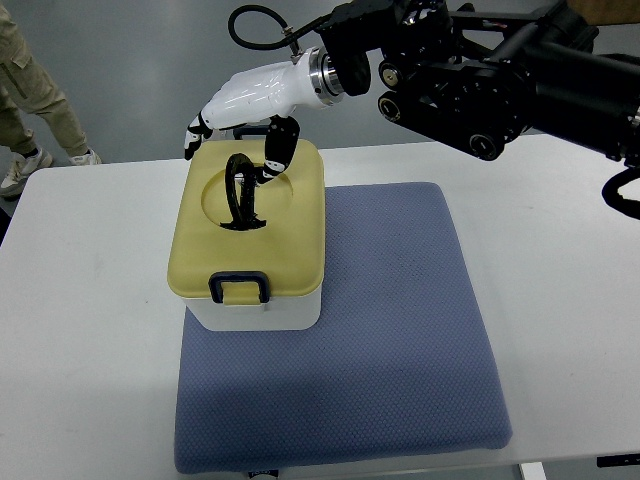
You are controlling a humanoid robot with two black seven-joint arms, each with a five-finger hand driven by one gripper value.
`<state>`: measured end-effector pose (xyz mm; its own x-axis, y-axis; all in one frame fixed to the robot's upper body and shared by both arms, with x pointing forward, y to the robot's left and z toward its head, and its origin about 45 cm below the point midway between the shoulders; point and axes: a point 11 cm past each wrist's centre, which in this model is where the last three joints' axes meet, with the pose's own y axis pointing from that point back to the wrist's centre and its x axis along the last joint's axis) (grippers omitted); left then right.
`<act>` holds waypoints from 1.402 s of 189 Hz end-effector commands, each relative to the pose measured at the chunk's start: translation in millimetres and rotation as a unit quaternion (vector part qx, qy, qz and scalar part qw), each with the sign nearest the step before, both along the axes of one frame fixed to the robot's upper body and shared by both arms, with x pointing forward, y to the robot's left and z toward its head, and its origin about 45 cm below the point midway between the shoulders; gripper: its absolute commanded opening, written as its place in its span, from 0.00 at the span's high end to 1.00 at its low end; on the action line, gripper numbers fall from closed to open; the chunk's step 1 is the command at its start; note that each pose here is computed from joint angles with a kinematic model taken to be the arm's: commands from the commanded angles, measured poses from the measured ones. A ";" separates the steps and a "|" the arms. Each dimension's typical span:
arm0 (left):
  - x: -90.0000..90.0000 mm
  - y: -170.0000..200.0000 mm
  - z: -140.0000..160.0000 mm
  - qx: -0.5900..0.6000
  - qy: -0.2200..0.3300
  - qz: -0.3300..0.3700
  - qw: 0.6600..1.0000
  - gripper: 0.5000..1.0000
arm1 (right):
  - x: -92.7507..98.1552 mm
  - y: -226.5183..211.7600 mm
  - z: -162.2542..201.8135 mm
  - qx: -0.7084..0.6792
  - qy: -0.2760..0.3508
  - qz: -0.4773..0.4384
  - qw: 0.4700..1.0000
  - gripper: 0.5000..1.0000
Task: Open white storage box with right hand
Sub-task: 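Close the right hand's fingers around the black handle on the lid, then lift the yellow lid off the white box with the right hand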
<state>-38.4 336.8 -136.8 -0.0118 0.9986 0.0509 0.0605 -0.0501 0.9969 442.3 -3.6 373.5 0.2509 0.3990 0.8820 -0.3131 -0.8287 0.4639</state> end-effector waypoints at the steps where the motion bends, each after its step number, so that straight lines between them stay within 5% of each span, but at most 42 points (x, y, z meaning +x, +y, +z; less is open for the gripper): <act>1: 0.1 0.0 0.0 0.000 0.000 0.000 1.000 0.00 | 0.9 -1.0 -3.2 -0.021 -0.011 0.002 1.000 0.39; 166: 0.1 0.0 0.0 0.000 0.000 0.000 1.000 0.00 | -7.3 16.5 -5.8 -0.067 -0.040 0.027 0.997 0.62; 265: 0.1 0.0 0.0 0.000 0.000 0.000 1.000 0.00 | -6.2 13.8 -9.5 -0.086 -0.051 0.030 0.995 0.89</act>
